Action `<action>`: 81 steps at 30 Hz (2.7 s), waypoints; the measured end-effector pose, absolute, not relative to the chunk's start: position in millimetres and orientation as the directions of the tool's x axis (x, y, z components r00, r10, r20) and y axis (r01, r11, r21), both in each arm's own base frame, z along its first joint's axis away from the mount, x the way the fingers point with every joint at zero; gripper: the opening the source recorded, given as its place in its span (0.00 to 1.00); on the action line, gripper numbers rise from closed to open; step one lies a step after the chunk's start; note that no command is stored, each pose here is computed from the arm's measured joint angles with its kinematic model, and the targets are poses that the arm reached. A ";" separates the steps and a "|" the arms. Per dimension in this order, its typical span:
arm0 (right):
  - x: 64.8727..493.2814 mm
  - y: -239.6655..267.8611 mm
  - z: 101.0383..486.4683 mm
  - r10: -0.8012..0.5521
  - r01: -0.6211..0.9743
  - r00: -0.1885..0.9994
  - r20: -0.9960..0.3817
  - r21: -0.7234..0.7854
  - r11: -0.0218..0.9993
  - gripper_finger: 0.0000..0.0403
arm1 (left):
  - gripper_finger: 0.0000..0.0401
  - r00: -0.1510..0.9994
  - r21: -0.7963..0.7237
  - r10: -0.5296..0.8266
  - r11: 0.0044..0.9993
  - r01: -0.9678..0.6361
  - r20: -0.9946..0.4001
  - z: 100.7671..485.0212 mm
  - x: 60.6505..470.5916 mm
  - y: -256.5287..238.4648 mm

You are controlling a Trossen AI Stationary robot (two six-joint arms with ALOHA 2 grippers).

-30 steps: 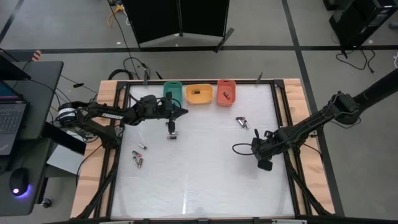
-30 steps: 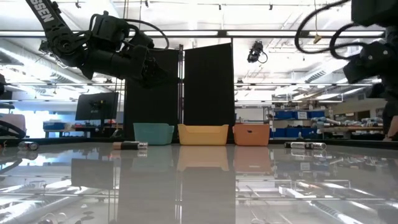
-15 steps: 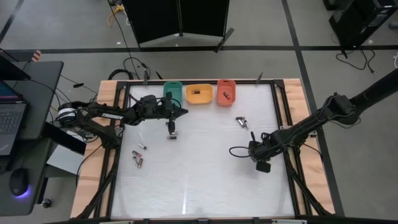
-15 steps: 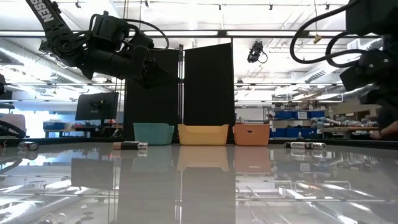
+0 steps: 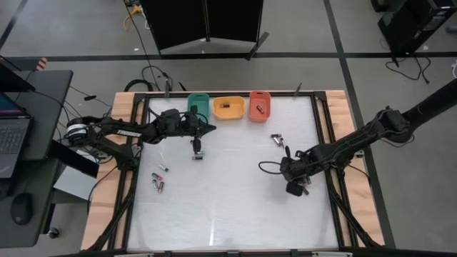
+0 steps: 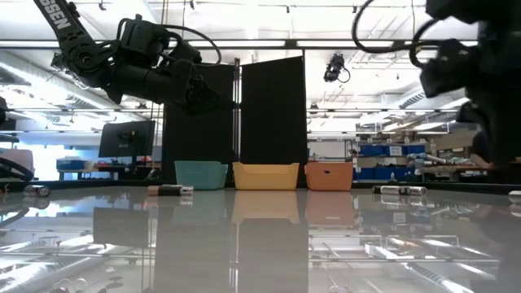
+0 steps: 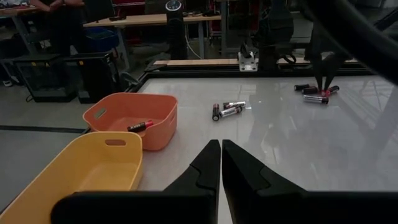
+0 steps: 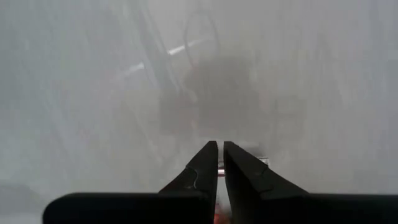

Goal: Sort batteries
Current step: Put the silver battery into the green bin

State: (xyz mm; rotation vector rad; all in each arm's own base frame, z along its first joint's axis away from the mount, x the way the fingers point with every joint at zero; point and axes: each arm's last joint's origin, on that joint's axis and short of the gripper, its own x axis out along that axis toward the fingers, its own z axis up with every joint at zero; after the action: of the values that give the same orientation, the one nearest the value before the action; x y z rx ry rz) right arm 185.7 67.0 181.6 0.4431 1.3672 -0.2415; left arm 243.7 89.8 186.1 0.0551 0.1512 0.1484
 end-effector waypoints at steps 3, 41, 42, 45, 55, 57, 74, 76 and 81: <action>187.8 64.3 186.6 0.093 0.573 0.189 -0.978 0.187 0.798 0.10 | 0.06 0.978 0.066 0.151 0.988 -0.143 -0.146 186.1 243.7 89.8; 208.3 62.7 137.3 0.055 0.852 -0.039 -0.998 -0.004 0.523 0.31 | 0.06 0.976 0.065 0.151 0.988 -0.142 -0.155 185.2 243.6 89.7; 208.3 62.6 138.2 0.057 0.849 -0.033 -0.998 0.002 0.529 0.27 | 0.06 0.976 0.065 0.150 0.988 -0.142 -0.155 185.2 243.6 89.6; 207.3 62.1 141.2 0.048 0.831 -0.013 -0.999 0.016 0.557 0.15 | 0.06 0.976 0.064 0.151 0.988 -0.142 -0.155 185.1 243.6 89.7; 211.3 57.3 154.5 -0.099 0.687 0.165 -0.981 0.043 0.725 0.14 | 0.06 0.979 -0.033 0.150 0.987 -0.156 -0.137 187.0 243.9 89.7; 217.4 55.3 159.9 -0.119 0.644 0.257 -0.959 0.078 0.761 0.14 | 0.06 0.983 -0.068 0.138 0.987 -0.147 -0.123 188.4 244.1 89.5; 289.7 26.9 227.2 -0.271 0.256 0.918 -0.290 -0.087 0.963 0.14 | 0.07 0.998 -0.117 -0.041 0.992 0.048 0.056 208.4 255.8 57.3; 290.7 25.2 229.9 -0.273 0.253 0.925 -0.264 -0.109 0.961 0.14 | 0.09 0.996 -0.114 -0.049 0.992 0.058 0.076 214.1 259.7 53.5; 290.9 23.9 230.1 -0.275 0.248 0.925 -0.262 -0.134 0.960 0.14 | 0.20 0.990 -0.080 -0.067 0.994 0.077 0.124 229.3 269.0 44.4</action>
State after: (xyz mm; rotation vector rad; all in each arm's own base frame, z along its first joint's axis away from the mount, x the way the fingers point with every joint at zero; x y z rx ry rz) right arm 290.9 23.9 230.1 -0.0990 0.2830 -0.2688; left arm 269.0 44.4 229.3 -0.0848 -0.1214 -0.0720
